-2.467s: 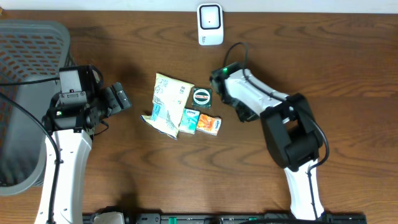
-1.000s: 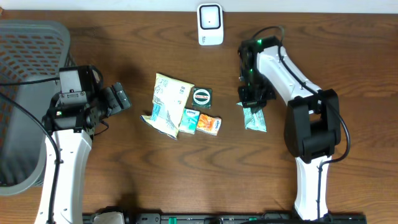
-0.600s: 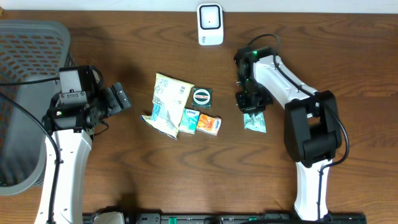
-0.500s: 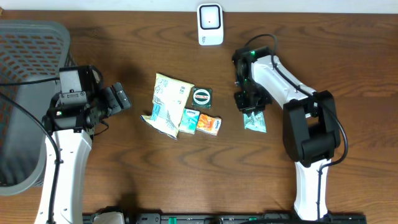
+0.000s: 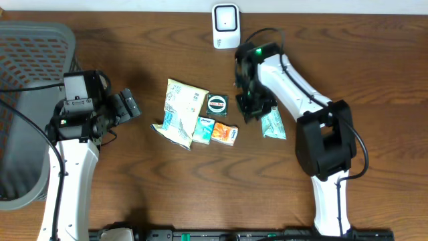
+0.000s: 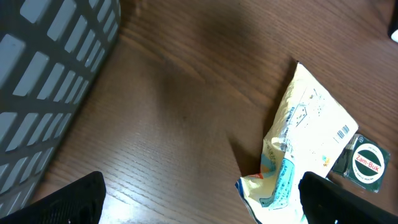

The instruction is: Scan the item barcode

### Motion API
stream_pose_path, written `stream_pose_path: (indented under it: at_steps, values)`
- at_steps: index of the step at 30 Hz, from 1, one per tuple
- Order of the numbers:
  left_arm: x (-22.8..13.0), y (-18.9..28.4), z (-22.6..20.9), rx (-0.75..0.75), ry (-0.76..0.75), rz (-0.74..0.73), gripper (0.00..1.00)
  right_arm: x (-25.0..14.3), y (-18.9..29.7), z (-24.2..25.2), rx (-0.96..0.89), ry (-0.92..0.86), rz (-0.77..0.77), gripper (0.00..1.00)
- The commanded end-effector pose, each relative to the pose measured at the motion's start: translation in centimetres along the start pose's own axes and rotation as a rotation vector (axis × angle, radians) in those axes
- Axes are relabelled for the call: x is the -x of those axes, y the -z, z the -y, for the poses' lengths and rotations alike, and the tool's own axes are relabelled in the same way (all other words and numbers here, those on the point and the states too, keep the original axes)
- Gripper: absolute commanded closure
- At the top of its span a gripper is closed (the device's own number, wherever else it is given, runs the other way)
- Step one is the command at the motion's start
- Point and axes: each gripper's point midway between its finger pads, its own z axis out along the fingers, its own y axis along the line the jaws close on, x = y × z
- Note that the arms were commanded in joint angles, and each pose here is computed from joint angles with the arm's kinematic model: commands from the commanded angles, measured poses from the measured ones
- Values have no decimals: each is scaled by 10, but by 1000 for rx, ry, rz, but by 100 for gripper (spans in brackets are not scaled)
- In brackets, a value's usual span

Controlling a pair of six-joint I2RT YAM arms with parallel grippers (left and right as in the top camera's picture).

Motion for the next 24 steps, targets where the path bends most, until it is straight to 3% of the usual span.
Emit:
stream_pose_path:
  at_steps: [1,7,13,18,24]
  values:
    - [0,-1,-1,2,5,-5,2,-22,-19,4,-31,-18,-102,75]
    - [0,-1,-1,2,5,-5,2,-48,-26,60,-245,-185,-190,80]
    - [0,-1,-1,2,5,-5,2,-51,-19,105,-293,-307,-188,80]
    - [0,-1,-1,2,5,-5,2,-38,-20,110,-157,-328,-146,92]
    - [-1,-1,-1,1,5,-5,2,-9,30,77,197,-190,38,74]
